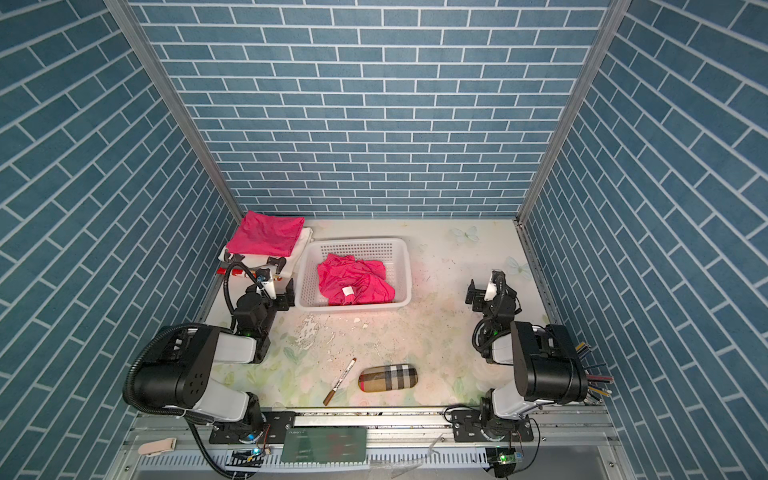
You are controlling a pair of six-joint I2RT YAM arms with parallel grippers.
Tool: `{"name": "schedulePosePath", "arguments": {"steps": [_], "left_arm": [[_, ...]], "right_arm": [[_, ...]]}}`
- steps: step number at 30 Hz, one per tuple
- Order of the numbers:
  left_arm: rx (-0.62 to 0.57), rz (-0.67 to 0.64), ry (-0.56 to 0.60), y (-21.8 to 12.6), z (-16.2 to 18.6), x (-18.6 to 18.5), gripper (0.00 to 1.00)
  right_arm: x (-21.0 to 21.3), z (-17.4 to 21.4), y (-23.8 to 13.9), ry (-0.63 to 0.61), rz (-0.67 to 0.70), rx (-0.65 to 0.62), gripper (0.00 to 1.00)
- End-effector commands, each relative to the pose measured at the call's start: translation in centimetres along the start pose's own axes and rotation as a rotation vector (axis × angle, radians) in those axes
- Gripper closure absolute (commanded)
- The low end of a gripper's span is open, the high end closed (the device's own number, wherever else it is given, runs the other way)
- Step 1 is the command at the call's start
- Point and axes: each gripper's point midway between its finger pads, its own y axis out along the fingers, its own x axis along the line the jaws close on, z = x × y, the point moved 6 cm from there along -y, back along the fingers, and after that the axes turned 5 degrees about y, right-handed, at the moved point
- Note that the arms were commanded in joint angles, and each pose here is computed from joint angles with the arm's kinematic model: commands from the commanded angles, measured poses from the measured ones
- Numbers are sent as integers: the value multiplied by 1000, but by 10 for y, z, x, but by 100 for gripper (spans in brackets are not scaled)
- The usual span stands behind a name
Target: Fold and stack the t-shirts
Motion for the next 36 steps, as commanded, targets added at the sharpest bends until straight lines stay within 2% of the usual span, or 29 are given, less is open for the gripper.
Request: {"name": "schedulePosePath", "arguments": {"steps": [1, 5, 7, 9, 12, 14, 15, 16, 17, 19, 22, 24, 26, 29, 33, 36], "left_arm": [[-29, 14, 6, 2, -7, -2, 12], [-26, -9, -7, 2, -7, 1, 12], [-2, -90, -36, 7, -16, 10, 12], [88, -209, -89, 9, -31, 23, 12], [103, -356, -289, -5, -54, 42, 12], [97, -438, -486, -20, -60, 50, 11], [128, -474, -621, -31, -57, 54, 12], [140, -452, -713, -38, -56, 55, 12], [130, -374, -745, -42, -62, 51, 11], [124, -266, -770, -52, -70, 40, 12], [152, -209, -773, -65, -72, 23, 11], [185, -142, -761, -70, -72, 8, 12], [236, -82, -726, -75, -72, -7, 11], [314, -41, -660, -81, -70, -22, 12], [412, 30, -630, -85, -56, -34, 12], [472, 48, -606, -89, -50, -36, 11]], "right_arm": [[1, -7, 3, -11, -7, -17, 1], [-3, -15, 2, 0, 27, -49, 1], [-12, -31, 1, 45, 124, -22, 1], [-17, -46, 0, 76, 179, 1, 1], [-20, -63, -6, 224, 213, -59, 1], [-24, -66, -10, 400, 232, -68, 1], [-19, -72, -11, 433, 164, -58, 1], [-7, -81, -12, 405, 40, -52, 1], [5, -89, -13, 364, -49, -55, 1], [32, -110, -17, 318, -155, -36, 1], [101, -134, -29, 69, -288, 18, 1], [144, -134, -44, -9, -412, 75, 1], [187, -122, -67, -118, -529, 95, 1], [246, -86, -101, -350, -666, 159, 1], [298, -46, -124, -563, -820, 238, 5], [324, -22, -128, -714, -861, 289, 10]]}}
